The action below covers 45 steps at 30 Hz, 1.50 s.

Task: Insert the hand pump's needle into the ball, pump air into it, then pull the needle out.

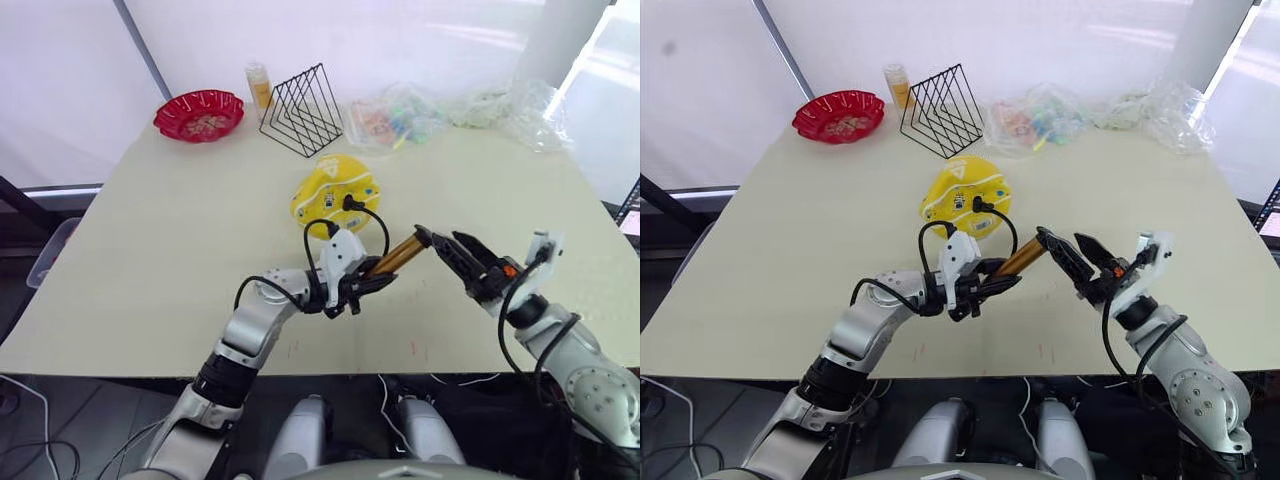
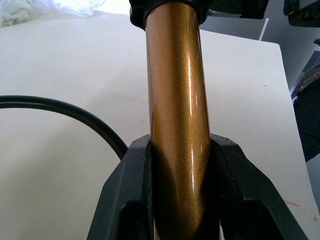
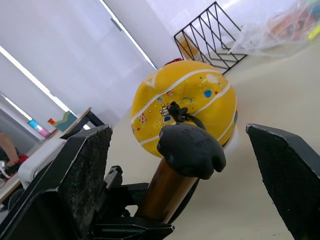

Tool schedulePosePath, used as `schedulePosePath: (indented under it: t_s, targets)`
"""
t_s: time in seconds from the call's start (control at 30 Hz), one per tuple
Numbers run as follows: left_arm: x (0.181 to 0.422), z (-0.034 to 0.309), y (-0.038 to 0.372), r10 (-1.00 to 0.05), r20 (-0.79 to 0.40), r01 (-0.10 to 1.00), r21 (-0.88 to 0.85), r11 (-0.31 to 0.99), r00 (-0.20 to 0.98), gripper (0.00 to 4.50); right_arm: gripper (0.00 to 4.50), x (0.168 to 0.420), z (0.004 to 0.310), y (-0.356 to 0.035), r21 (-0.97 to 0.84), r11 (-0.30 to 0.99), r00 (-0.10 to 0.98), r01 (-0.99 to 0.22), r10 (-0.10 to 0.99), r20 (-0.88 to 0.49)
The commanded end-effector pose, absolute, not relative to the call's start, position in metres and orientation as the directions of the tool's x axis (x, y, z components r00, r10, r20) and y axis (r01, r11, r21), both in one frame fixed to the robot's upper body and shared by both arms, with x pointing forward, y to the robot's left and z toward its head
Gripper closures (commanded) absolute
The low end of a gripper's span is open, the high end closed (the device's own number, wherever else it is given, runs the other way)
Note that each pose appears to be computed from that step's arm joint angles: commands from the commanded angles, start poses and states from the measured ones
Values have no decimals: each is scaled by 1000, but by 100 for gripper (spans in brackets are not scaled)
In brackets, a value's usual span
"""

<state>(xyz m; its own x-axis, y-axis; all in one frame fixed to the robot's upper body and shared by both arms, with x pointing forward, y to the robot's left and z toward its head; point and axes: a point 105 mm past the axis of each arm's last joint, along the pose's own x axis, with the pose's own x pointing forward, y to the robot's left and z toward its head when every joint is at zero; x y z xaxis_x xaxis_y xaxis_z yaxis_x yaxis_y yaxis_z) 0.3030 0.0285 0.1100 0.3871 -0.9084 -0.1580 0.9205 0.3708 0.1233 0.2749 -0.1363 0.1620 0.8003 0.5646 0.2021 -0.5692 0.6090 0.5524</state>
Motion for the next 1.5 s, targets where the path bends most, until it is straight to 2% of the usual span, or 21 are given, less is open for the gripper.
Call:
schedulePosePath:
  t_s: [0.03, 0.33, 0.5, 1.3, 1.37, 1.4, 1.43, 1.5]
  targets:
    - [298, 127, 24, -931, -85, 927, 161, 340, 356, 345, 0, 279, 174, -129, 606, 551, 795, -573, 553, 250]
    - [297, 133, 20, -939, -59, 931, 160, 327, 340, 345, 0, 293, 174, -122, 694, 493, 820, -525, 512, 257]
    - [295, 133, 17, -945, -60, 937, 158, 311, 323, 345, 0, 297, 174, -116, 708, 473, 814, -524, 523, 252]
    - [294, 120, 14, -941, -100, 944, 104, 314, 324, 345, 0, 288, 194, -96, 679, 396, 736, -618, 594, 324]
    - [293, 120, 14, -940, -101, 943, 100, 316, 326, 345, 52, 287, 193, -95, 675, 401, 736, -619, 597, 320]
    - [293, 120, 14, -940, -101, 943, 99, 316, 326, 345, 97, 287, 193, -95, 674, 403, 736, -619, 598, 319]
    - [293, 120, 14, -940, -102, 944, 99, 316, 326, 345, 113, 287, 193, -96, 673, 404, 736, -619, 598, 319]
    - [292, 120, 14, -941, -101, 945, 95, 314, 323, 345, 199, 287, 191, -97, 672, 411, 740, -616, 595, 314]
